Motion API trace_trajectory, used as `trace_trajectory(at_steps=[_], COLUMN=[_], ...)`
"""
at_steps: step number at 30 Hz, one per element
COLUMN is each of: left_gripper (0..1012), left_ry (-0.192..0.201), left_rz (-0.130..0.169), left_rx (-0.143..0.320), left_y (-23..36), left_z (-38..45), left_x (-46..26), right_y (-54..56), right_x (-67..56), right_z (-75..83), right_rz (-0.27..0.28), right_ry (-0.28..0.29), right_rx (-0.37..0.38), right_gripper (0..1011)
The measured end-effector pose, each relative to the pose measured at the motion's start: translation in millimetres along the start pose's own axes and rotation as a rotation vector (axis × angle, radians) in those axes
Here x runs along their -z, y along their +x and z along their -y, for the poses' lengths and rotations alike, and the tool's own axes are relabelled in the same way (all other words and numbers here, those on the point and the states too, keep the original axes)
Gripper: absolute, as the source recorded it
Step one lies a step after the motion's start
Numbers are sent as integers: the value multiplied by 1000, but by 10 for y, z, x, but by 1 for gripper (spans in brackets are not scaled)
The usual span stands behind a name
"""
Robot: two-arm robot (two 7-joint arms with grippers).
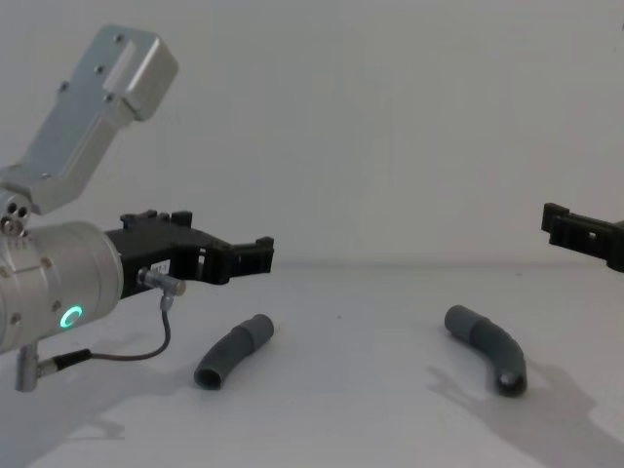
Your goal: Use both hands to pick up one end of the pipe from the table, align the ends, and insert them.
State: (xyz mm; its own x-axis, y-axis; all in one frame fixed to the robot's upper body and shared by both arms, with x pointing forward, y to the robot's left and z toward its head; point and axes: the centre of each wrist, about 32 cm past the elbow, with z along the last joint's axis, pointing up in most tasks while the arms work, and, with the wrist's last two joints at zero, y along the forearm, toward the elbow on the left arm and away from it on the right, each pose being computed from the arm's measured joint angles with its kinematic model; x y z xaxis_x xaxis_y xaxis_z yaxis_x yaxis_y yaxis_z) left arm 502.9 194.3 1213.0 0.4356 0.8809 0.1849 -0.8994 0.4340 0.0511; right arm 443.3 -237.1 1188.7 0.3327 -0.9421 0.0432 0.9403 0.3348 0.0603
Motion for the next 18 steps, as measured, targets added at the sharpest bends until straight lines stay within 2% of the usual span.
trace_trajectory(at_steps=[6, 11, 18], left_gripper=[1000, 1001, 1000], left_ry=[74, 137, 196], left_rz=[-32, -59, -72], left_rx=[0, 4, 16], left_y=[36, 76, 134], left_z=[91, 198, 353], left_x=[-49, -97, -181], right_y=[0, 0, 0], right_x=[0, 0, 0], right_z=[0, 0, 0], right_rz=[0, 0, 0], right_ry=[0, 0, 0], right_rx=[0, 0, 0], right_gripper=[1001, 1001, 1001])
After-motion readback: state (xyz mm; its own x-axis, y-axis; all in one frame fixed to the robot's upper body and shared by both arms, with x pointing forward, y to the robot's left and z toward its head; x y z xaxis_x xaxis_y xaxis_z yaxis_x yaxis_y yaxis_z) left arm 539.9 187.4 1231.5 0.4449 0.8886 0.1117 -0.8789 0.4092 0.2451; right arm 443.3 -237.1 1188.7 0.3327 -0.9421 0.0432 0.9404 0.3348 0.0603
